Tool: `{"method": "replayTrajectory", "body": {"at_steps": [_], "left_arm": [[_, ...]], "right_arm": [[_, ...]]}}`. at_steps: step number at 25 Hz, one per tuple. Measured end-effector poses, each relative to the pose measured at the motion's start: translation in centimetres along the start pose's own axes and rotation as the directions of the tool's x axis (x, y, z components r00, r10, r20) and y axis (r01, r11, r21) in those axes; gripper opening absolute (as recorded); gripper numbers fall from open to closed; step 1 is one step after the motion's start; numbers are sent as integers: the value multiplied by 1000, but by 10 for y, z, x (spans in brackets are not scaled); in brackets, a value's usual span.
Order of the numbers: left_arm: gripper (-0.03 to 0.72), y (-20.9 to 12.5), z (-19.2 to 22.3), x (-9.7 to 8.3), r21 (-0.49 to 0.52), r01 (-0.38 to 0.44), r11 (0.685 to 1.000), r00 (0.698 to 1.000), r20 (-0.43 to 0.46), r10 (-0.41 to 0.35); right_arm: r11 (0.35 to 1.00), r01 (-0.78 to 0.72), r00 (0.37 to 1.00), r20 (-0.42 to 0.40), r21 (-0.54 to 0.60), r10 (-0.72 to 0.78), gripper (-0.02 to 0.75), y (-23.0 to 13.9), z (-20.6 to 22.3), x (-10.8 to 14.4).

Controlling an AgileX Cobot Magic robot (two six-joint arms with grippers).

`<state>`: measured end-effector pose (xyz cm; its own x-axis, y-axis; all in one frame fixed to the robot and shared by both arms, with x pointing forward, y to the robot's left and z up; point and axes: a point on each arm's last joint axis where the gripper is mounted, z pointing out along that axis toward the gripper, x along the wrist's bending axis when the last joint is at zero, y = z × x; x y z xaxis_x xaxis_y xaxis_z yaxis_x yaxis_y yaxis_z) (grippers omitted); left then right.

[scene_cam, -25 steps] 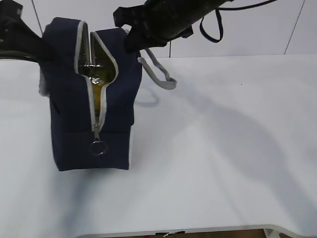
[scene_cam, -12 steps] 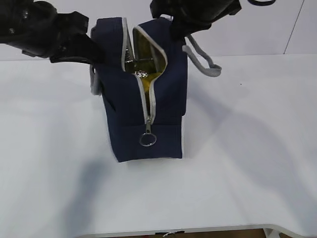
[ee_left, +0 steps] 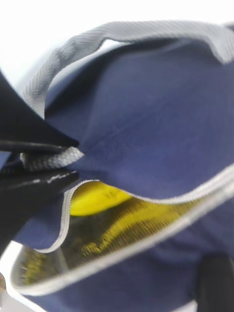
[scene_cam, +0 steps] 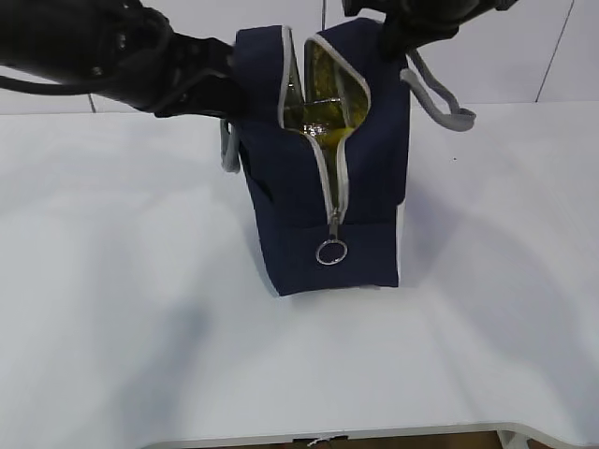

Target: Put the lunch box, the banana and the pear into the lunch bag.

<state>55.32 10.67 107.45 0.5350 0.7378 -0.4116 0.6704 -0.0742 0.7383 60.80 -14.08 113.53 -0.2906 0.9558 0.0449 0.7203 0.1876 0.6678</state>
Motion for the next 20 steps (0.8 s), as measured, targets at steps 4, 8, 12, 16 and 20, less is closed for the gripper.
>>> {"method": "replayTrajectory", "body": {"at_steps": [4, 8, 12, 16, 20], "left_arm": [[11, 2, 10, -9, 2, -23, 1000, 1000, 19, 23], [11, 2, 18, -9, 0, -21, 1000, 1000, 15, 21], [11, -3, 27, -5, 25, -8, 1000, 1000, 16, 7], [11, -7, 32, -4, 58, -5, 998, 1000, 29, 3], [11, -7, 32, -4, 58, -5, 998, 1000, 29, 3]], "right_arm": [[1000, -22, 1000, 16, -13, 22, 19, -15, 3, -3], [997, -39, 999, 28, -73, 42, 18, -30, 0, -7], [988, -46, 999, 11, -147, 48, 18, -34, 3, -7], [980, -44, 999, 0, -192, 45, 18, -34, 6, -7], [980, -25, 1000, 13, -198, 28, 18, -34, 7, -7]]}}
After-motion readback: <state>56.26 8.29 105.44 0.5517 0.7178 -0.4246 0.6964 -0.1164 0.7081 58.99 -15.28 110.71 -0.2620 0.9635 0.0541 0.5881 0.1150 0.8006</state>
